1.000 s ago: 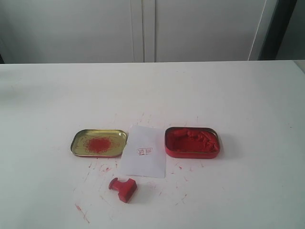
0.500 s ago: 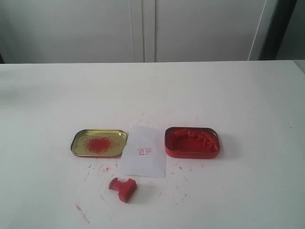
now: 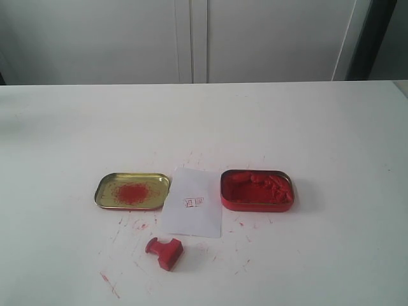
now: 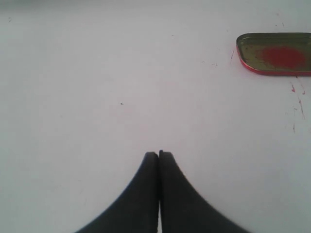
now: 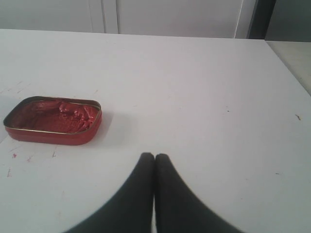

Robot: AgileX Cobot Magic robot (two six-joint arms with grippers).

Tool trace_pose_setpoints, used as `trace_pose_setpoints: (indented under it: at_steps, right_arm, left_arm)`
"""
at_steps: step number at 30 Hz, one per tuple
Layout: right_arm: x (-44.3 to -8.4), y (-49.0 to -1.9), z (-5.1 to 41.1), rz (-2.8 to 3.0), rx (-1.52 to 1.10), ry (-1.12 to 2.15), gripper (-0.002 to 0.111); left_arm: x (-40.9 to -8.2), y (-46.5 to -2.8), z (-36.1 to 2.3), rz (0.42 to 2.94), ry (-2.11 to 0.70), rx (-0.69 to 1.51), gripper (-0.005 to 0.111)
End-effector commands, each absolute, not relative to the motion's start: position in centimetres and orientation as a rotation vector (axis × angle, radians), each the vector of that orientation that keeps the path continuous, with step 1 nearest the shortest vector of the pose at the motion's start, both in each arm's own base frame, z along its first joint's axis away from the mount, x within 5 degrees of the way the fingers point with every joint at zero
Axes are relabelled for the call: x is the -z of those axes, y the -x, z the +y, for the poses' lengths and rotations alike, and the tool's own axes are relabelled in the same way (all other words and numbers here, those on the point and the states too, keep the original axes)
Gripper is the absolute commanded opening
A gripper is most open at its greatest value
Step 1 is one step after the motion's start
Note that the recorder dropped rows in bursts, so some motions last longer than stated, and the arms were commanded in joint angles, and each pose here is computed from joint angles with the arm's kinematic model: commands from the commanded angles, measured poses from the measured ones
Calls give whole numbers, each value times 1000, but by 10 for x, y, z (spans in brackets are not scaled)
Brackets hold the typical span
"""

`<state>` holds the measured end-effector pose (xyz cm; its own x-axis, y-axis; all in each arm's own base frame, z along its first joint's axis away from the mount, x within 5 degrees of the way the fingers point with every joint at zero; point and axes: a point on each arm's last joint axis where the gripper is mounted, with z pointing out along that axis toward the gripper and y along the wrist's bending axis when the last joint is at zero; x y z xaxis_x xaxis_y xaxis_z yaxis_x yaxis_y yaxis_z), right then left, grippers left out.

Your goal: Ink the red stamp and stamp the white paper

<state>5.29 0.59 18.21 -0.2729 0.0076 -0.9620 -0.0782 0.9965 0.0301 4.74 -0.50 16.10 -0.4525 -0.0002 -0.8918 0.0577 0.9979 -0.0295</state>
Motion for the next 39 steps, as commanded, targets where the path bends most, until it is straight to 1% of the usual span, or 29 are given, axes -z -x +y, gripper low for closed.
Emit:
trace_pose_setpoints:
  at_steps: [1, 6, 39]
  right_arm:
    - [-182, -53, 6, 1832, -81, 53, 0]
    - [-182, -53, 6, 1832, -81, 53, 0]
    - [-182, -53, 6, 1832, -81, 53, 0]
  left_arm:
    - [-156, -47, -5, 2054, -74, 46, 0]
    - [-157, -48, -5, 2033, -155, -6, 0]
    - [-157, -48, -5, 2033, -155, -6, 0]
